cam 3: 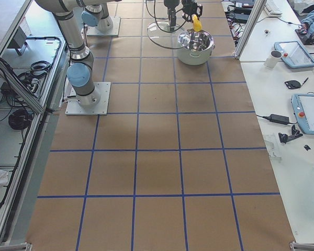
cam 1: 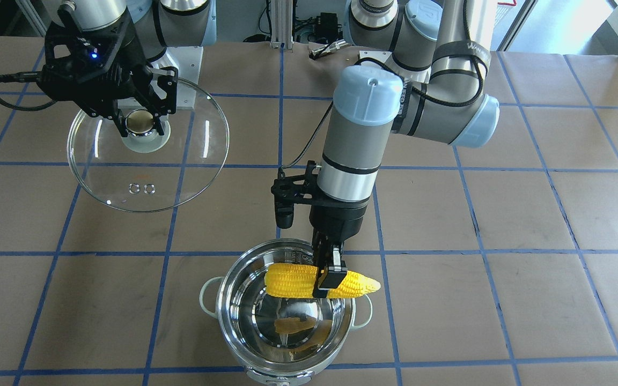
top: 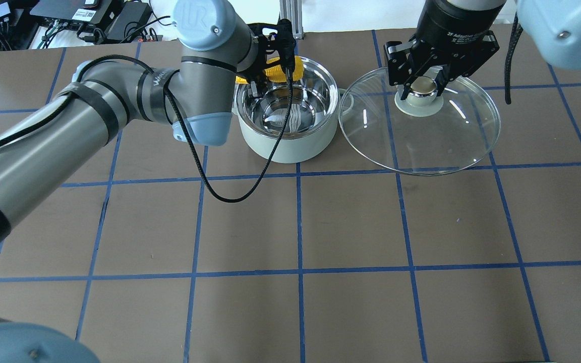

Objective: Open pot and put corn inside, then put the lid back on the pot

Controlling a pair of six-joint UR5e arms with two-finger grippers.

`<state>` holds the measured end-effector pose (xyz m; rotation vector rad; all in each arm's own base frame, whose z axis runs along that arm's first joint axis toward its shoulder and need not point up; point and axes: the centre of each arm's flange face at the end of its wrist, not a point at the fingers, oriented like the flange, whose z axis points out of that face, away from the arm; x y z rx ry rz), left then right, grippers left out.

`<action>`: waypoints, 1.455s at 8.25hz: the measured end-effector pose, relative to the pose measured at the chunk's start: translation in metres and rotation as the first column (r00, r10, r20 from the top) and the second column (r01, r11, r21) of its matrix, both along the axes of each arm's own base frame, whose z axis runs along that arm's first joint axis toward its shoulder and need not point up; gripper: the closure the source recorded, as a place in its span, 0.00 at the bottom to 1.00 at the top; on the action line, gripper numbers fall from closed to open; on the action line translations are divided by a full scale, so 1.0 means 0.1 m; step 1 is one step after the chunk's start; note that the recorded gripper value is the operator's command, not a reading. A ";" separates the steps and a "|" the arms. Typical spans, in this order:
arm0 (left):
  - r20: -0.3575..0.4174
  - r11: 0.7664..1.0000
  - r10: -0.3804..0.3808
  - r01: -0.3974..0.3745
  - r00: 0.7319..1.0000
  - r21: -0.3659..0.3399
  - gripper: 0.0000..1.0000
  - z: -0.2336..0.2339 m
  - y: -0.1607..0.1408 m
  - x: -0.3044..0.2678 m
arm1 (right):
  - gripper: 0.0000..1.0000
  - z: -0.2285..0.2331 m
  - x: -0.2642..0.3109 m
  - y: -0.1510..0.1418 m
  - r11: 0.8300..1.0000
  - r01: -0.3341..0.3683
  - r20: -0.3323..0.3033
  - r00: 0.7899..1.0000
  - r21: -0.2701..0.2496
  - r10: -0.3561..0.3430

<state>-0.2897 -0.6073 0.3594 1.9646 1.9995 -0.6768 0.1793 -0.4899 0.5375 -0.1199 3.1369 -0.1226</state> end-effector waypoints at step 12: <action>-0.134 0.996 0.072 -0.065 0.988 0.053 0.04 -0.63 -0.08 -0.39 | 0.50 0.06 -0.02 -0.02 0.999 -0.021 0.016 1.000 -0.037 0.022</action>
